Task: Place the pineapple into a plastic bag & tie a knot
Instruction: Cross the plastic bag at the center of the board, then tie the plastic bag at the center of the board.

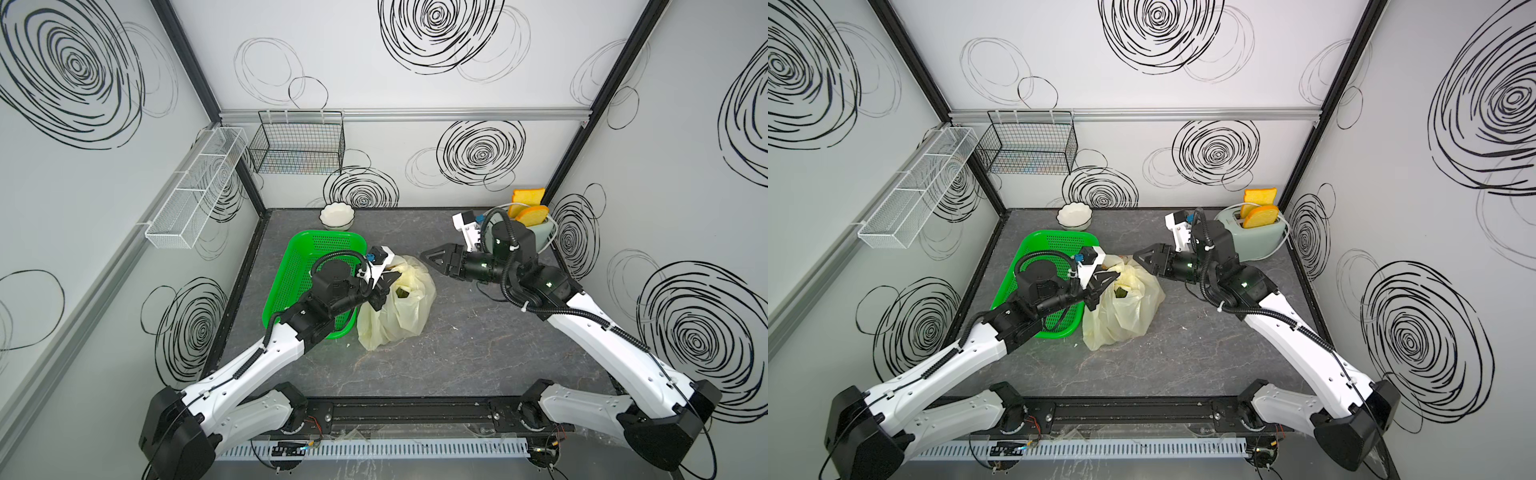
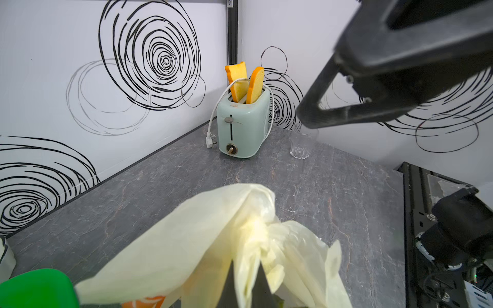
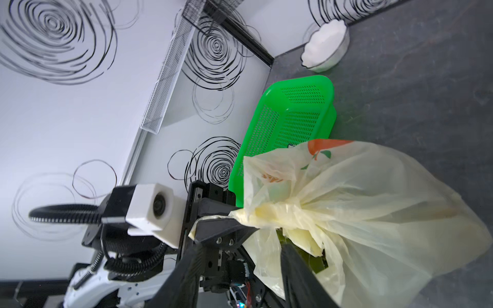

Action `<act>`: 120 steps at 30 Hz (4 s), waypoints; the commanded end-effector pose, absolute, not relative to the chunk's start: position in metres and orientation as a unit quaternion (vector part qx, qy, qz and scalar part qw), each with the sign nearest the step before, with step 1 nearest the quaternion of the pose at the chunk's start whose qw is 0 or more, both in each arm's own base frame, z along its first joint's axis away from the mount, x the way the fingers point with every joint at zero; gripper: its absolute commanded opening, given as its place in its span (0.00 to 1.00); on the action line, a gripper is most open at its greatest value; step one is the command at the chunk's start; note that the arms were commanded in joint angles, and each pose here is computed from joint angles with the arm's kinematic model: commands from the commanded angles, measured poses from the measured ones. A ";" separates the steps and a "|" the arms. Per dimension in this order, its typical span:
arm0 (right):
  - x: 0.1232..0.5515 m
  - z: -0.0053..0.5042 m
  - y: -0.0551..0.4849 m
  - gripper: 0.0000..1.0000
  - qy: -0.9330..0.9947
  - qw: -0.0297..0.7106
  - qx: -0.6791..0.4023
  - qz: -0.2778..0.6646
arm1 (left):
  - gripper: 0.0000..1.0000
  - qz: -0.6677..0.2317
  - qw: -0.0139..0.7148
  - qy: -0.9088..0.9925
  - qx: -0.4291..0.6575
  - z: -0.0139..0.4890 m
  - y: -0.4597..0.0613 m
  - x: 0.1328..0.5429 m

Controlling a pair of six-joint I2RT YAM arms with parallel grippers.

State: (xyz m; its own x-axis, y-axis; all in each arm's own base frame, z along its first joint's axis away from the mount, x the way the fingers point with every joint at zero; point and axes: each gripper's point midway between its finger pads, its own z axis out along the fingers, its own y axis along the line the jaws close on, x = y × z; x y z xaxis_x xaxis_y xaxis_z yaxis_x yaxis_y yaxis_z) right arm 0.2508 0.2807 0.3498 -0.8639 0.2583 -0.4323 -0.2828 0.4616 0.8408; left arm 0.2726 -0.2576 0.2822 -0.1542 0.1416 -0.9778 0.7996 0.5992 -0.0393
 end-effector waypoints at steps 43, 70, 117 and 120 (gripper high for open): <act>0.276 0.278 0.338 0.69 0.703 -0.072 0.433 0.560 | 0.00 -0.320 0.593 0.657 0.338 0.312 -0.256 0.259; 0.323 0.336 0.308 0.00 0.738 0.128 0.304 0.589 | 0.00 -0.419 0.553 0.613 0.377 0.313 -0.302 0.191; 0.249 0.306 0.269 0.00 0.840 0.158 -0.010 0.520 | 0.38 -0.228 0.530 0.542 0.611 0.290 -0.315 0.228; 0.243 0.311 0.271 0.00 0.828 0.157 -0.019 0.537 | 0.29 -0.209 0.523 0.556 0.611 0.276 -0.316 0.231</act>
State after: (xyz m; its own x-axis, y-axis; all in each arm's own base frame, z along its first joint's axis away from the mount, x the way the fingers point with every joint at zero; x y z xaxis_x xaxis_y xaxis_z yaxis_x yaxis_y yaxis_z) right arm 0.2493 0.2649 0.2714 -0.9701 0.1596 -0.1827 -0.0722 0.5288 0.8457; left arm 0.2284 -0.3146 0.2821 0.2603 0.4308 -0.8641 0.9159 0.1730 0.3622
